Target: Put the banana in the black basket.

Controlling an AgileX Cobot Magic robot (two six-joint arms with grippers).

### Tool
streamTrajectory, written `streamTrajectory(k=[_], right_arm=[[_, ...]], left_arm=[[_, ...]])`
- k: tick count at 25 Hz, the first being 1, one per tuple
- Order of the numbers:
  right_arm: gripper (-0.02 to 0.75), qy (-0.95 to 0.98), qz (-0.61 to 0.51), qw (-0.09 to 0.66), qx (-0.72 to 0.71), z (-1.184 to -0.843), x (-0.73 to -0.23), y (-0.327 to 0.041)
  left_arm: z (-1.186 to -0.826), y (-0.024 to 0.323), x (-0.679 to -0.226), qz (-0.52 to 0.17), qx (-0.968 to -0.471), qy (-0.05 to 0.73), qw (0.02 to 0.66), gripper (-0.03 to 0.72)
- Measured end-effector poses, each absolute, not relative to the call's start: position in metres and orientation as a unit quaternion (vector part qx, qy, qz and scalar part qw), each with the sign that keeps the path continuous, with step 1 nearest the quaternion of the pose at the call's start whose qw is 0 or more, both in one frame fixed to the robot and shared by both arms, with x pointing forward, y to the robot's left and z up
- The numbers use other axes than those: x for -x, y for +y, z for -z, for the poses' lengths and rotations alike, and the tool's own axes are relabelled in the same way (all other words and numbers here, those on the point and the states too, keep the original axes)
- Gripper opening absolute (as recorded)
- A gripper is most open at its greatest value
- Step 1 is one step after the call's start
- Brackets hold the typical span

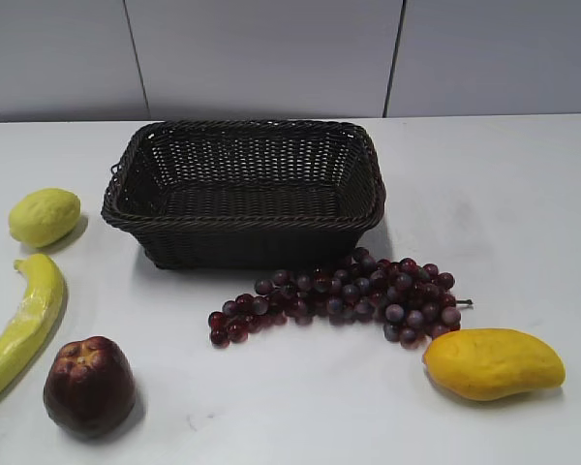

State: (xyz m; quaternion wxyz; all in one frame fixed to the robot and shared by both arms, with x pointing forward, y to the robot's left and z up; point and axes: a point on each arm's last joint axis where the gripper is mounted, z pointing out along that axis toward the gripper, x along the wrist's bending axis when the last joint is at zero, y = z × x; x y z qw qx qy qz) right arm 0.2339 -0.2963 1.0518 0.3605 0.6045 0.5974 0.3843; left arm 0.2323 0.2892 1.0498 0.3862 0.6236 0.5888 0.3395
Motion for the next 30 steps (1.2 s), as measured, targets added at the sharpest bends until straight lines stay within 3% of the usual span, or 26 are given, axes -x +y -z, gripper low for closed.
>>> streamTrajectory(k=[20, 26, 30], right_arm=[[0.583, 0.597, -0.384, 0.361, -0.604, -1.052, -0.234, -0.296], [0.583, 0.597, -0.384, 0.361, -0.604, -1.052, -0.234, -0.296], [0.583, 0.597, -0.384, 0.361, -0.604, -1.052, -0.234, -0.296]], left_arm=[[-1.055, 0.288, -0.235, -0.339, -0.62, 0.586, 0.396, 0.607], [-1.076, 0.291, -0.276, -0.336, -0.61, 0.598, 0.397, 0.607], [-1.069, 0.291, -0.316, -0.27, -0.622, 0.635, 0.369, 0.606]])
